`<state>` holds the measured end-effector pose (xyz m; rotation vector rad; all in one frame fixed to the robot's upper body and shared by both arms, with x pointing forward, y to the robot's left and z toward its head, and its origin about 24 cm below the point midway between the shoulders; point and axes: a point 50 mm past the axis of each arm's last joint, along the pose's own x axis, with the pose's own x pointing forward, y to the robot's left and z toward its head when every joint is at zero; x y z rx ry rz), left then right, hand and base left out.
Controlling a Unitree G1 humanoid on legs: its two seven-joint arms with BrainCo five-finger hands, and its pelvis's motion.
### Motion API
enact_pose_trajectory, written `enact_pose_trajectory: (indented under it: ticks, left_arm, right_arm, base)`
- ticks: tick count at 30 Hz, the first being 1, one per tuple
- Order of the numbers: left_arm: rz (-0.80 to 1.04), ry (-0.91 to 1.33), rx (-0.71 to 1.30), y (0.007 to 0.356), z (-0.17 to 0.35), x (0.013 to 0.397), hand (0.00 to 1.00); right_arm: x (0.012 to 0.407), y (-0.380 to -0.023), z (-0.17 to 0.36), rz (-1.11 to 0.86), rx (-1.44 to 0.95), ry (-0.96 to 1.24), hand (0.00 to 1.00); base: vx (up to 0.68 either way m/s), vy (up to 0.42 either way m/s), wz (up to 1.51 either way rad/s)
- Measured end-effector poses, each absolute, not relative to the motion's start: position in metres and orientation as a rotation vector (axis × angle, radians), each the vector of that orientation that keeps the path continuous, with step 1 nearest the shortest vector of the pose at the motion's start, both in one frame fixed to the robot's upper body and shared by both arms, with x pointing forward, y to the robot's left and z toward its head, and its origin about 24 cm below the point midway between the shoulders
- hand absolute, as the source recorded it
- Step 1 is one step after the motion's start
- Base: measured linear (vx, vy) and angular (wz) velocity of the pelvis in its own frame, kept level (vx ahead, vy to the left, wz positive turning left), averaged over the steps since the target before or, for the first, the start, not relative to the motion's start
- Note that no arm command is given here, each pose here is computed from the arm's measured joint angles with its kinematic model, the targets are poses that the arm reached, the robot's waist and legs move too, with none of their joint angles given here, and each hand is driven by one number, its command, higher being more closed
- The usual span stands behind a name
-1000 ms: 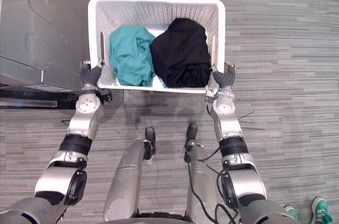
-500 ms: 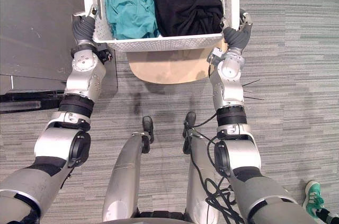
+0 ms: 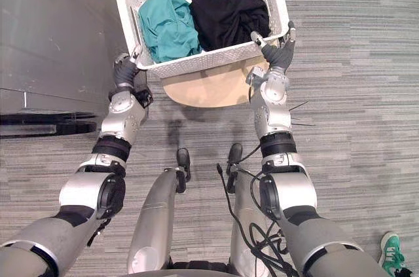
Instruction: Pick up the laundry basket with both hands and put the clothes into the washing machine.
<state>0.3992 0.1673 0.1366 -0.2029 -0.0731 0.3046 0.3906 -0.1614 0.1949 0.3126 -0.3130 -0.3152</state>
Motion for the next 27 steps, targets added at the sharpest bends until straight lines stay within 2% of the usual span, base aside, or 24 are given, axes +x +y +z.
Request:
enact_pose_trajectory:
  ticks: [3, 7, 10, 15, 17, 21, 27]
  left_arm:
    - [0.313, -0.077, -0.205, 0.171, 0.122, 0.388, 0.0]
    - [0.344, -0.115, -0.208, 0.184, 0.103, 0.363, 0.0]
    - [0.362, -0.11, -0.274, 0.188, 0.072, 0.33, 0.0]
    - [0.314, 0.079, -0.277, 0.182, 0.002, 0.268, 0.0]
    - [0.299, 0.159, -0.273, 0.181, -0.02, 0.248, 0.0]
    - [0.299, 0.49, -0.236, 0.18, -0.09, 0.188, 0.0]
    - [0.307, 0.78, -0.13, 0.191, -0.135, 0.131, 0.0]
  right_arm:
    - [0.372, -0.172, 0.181, -0.338, 0.306, -0.348, 0.0]
    - [0.33, -0.207, 0.163, -0.454, 0.278, -0.453, 0.0]
    - [0.294, -0.231, 0.122, -0.556, 0.253, -0.395, 0.0]
    - [0.23, -0.246, 0.036, -0.609, 0.136, -0.093, 0.0]
    - [0.213, -0.245, 0.017, -0.59, 0.096, -0.008, 0.0]
    - [0.164, -0.243, -0.061, -0.525, -0.001, 0.373, 0.0]
    - [0.121, -0.226, -0.122, -0.425, -0.009, 0.739, 0.0]
  base:
    - [0.04, -0.057, 0.09]
    - [0.05, -0.057, 0.21]
    - [0.06, -0.042, 0.27]
    - [0.06, -0.035, 0.11]
    - [0.12, -0.042, 0.07]
    - [0.19, -0.025, 0.11]
    - [0.14, -0.019, 0.21]
